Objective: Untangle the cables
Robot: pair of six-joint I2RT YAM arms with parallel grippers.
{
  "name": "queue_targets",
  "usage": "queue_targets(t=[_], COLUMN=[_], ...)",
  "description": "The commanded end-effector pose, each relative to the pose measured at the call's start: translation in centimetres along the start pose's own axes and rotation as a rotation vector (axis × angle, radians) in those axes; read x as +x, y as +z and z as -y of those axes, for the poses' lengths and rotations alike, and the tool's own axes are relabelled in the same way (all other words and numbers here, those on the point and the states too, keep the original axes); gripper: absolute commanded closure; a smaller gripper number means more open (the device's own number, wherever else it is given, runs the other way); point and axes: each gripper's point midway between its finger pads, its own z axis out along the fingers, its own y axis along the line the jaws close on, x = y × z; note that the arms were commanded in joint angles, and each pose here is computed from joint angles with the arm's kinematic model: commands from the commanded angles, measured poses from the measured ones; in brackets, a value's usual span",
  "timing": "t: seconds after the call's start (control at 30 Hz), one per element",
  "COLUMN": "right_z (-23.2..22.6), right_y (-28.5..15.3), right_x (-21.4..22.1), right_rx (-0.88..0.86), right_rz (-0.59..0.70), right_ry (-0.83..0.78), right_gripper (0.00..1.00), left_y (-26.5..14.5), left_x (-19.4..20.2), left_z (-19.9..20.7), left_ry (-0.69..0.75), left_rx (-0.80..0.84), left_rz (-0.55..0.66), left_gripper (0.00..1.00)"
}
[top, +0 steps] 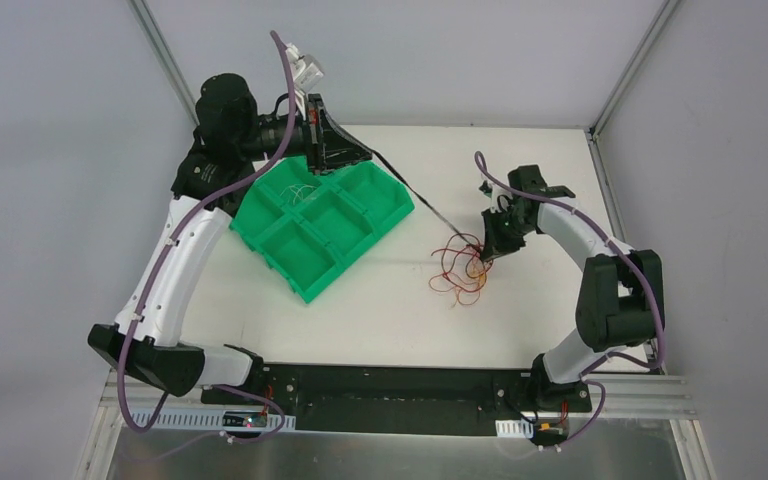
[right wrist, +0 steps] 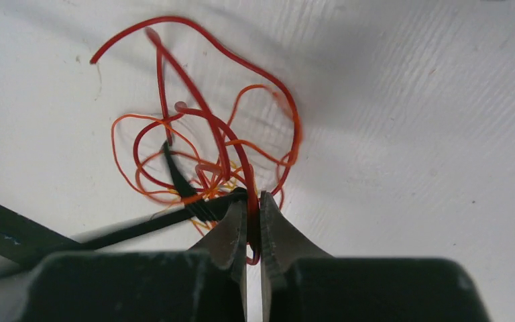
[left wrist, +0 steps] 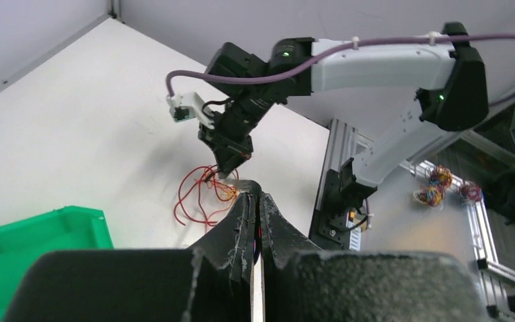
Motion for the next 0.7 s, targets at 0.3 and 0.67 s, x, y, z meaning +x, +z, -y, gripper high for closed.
queue_targets(t=[0.3, 0.67], right_z=[5.8, 4.5], right_y=[0.4, -0.2], right_x=[0.7, 0.4], right_rx=[0.159, 0.082], right_rz=[-0.042, -0.034], right_ry=[0.021, 0.015], right_gripper=[0.87, 0.74], left_y=[-6.1, -6.3], left_x=[-13.6, -13.3], left_z=[-0.2, -0.2], left_ry=[0.212, 0.200], left_rx=[-0.174, -0.179], left_rz=[0.352, 0.351], left_gripper=[1.00, 1.00])
